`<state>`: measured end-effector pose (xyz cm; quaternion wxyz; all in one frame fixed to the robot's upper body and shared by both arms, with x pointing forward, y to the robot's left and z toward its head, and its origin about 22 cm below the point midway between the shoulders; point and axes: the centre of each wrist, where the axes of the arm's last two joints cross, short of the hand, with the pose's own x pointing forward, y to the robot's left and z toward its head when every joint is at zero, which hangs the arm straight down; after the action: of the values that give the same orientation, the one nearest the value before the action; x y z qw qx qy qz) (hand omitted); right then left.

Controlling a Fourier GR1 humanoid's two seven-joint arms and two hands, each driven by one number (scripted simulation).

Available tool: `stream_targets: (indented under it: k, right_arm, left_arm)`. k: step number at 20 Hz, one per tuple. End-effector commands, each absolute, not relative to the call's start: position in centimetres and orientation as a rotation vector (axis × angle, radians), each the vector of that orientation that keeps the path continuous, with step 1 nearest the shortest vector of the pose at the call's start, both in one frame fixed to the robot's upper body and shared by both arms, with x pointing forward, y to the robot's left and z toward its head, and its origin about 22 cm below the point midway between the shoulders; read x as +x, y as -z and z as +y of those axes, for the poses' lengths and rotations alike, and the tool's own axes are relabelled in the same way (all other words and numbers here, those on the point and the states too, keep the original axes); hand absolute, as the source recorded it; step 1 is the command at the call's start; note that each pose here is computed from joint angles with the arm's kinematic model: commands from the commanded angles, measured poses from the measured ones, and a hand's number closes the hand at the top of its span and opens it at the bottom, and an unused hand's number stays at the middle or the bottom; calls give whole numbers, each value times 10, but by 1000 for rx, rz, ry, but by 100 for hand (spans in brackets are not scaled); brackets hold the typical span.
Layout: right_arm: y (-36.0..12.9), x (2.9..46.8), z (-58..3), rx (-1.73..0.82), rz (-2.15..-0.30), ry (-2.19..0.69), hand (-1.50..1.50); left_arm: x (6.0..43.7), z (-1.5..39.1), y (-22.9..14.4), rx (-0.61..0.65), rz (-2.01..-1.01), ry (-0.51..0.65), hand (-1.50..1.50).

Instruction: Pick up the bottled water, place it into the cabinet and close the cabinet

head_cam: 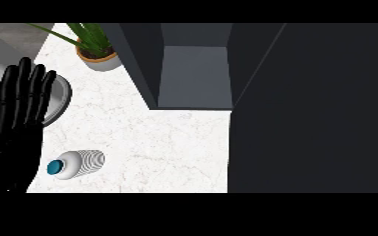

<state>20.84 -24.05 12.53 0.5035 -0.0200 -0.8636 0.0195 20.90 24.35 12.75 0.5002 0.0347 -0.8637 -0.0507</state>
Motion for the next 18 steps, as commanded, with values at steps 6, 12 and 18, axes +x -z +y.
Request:
stream_targets:
  k: [6,12,18]
  right_arm:
    - [-133,168,-223,-12,-2106,-130,-150]
    - [-141,141,-210,254,-1980,-210,-150]
    - [-169,116,-198,289,-1985,-178,-150]
  left_arm:
    - [149,292,-118,171,-2179,-92,-150]
    - [96,293,-118,67,-1980,-390,-150]
    - [64,297,-143,81,-1974,-385,-150]
